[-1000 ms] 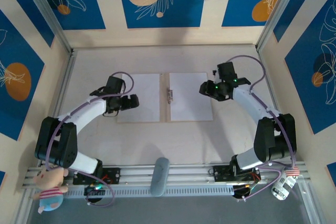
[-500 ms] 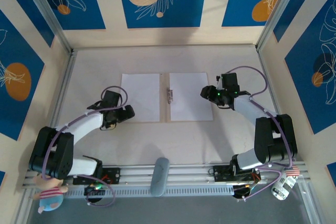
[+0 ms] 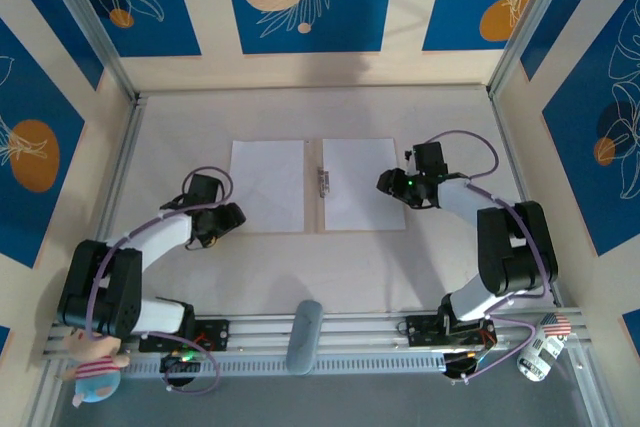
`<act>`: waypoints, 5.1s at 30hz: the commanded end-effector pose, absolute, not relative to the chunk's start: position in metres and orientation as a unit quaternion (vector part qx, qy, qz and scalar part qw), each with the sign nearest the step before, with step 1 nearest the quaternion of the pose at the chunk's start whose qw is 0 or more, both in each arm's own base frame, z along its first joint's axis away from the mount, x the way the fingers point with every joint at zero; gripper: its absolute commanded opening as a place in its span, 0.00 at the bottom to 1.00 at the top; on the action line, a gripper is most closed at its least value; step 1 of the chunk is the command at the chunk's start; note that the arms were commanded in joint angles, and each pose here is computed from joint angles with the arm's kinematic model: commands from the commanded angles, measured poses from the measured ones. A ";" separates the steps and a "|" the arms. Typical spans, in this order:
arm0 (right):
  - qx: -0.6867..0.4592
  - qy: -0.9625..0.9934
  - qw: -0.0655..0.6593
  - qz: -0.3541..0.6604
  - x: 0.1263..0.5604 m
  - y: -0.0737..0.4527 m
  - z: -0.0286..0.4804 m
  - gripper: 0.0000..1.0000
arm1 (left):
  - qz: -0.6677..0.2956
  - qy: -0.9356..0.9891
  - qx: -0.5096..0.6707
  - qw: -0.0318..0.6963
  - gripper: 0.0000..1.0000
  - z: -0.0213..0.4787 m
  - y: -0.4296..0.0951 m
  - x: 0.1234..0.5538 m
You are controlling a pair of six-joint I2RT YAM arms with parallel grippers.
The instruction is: Put the files into the folder
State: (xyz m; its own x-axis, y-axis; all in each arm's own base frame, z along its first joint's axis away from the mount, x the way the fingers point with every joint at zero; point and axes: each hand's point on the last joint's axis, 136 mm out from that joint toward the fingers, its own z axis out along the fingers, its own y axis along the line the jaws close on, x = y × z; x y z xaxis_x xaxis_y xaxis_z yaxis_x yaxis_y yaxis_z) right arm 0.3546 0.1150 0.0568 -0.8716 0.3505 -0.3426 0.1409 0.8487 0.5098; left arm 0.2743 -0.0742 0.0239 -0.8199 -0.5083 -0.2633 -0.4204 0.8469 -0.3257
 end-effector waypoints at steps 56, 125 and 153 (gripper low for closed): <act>0.131 0.940 0.224 0.223 0.358 0.114 0.069 0.50 | -0.425 0.843 -0.208 0.254 0.07 0.047 -0.106 0.318; 0.138 0.918 0.247 0.278 0.348 0.113 0.096 0.51 | 0.103 0.927 0.265 0.246 0.00 0.144 -0.337 0.328; 0.131 0.918 0.254 0.275 0.349 0.113 0.097 0.52 | -0.024 0.921 0.281 0.268 0.58 0.152 -0.410 0.313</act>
State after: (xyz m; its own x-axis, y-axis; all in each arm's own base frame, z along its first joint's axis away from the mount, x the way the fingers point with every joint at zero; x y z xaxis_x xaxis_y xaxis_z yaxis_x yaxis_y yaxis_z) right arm 0.3506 0.1093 0.0935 -0.8371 0.3890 -0.3845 0.1196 0.8161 0.5653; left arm 0.3174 -0.3936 0.1185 -0.7168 0.5457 -0.4340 0.5212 0.8328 0.1864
